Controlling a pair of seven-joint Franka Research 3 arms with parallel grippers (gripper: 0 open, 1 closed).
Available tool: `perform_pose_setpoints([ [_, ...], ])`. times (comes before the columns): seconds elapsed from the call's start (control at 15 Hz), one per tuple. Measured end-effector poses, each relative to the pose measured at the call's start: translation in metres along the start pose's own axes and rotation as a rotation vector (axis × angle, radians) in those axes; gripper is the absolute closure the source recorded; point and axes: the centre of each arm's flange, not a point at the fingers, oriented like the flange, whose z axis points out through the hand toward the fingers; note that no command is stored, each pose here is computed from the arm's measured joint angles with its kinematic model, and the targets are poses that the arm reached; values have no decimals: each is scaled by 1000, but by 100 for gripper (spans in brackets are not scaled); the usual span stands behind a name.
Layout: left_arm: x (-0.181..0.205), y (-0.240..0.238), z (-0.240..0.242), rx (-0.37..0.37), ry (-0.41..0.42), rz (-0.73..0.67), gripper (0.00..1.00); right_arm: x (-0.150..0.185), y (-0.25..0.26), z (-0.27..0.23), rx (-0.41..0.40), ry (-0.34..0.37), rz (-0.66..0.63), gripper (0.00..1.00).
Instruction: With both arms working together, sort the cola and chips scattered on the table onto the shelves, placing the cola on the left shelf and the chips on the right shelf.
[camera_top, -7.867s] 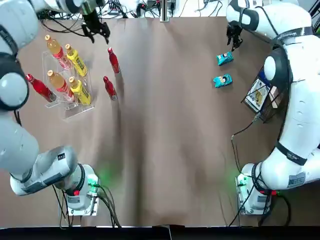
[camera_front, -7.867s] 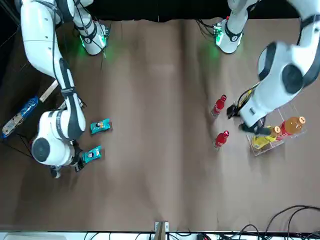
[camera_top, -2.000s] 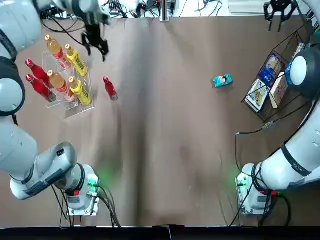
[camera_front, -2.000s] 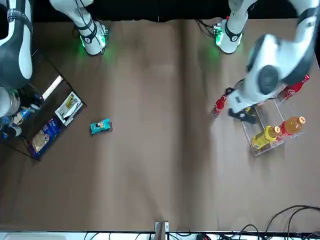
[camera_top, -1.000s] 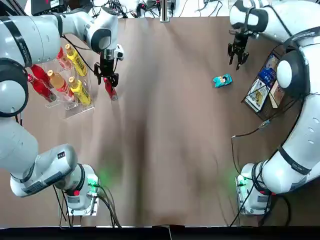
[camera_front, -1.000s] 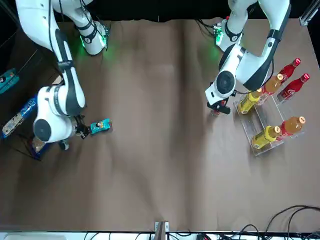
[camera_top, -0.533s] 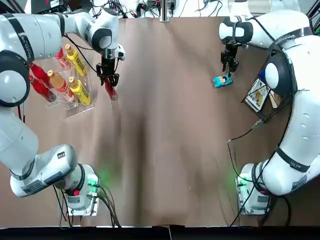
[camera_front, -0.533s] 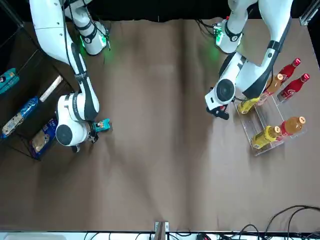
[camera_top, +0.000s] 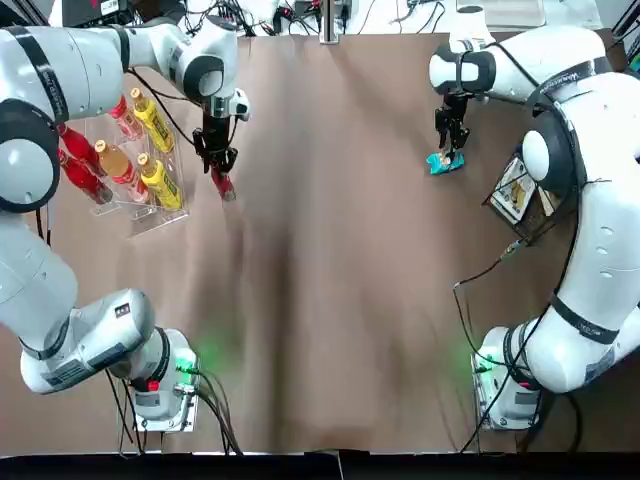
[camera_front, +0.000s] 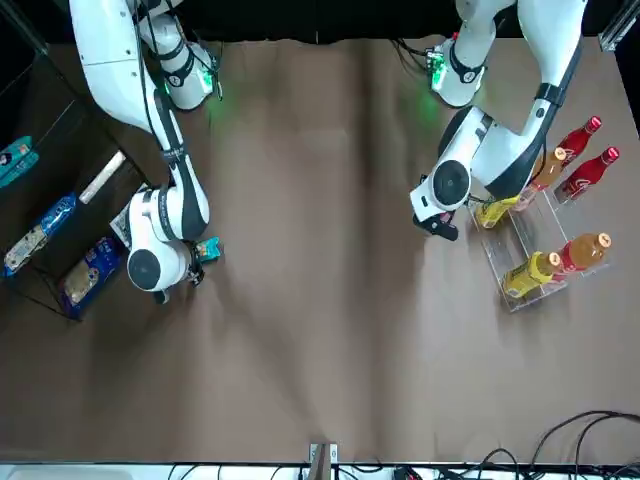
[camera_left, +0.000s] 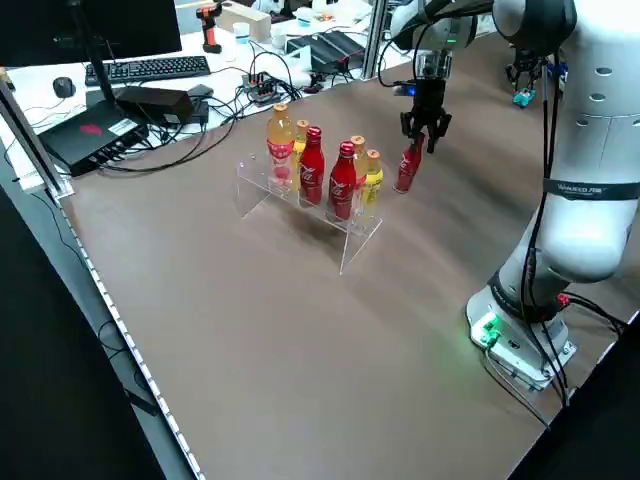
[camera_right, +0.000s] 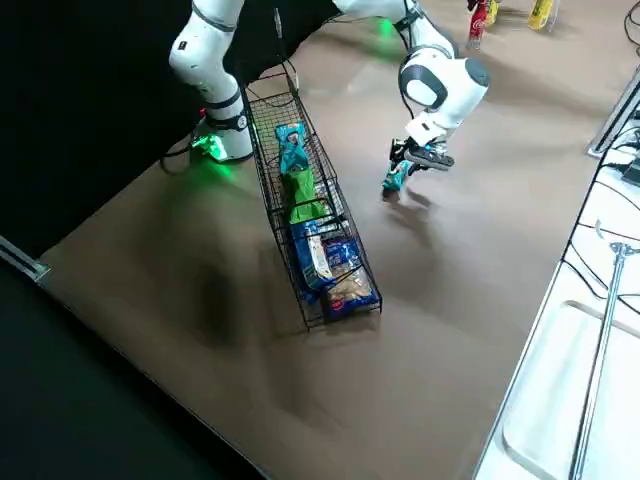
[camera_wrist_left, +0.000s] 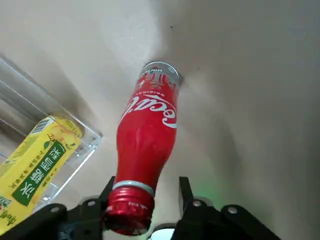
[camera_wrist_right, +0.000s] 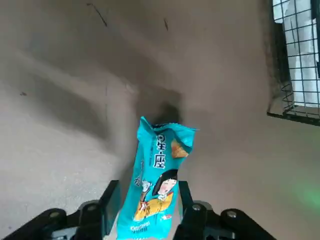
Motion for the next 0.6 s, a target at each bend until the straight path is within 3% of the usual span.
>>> perform_pose_setpoints([
  [0.2, -1, -2, 1, 25, -7, 4, 51, -3, -2, 8, -12, 1, -4, 47],
  [0.47, -2, -3, 2, 29, -15, 3, 69, -5, -10, 24, -14, 13, -10, 50],
  [0.53, -2, -3, 2, 29, -15, 2, 70, -5, -10, 25, -17, 13, -9, 54],
  [0.6, -2, -3, 2, 29, -16, 1, 76, -5, -10, 24, -16, 13, -9, 64],
])
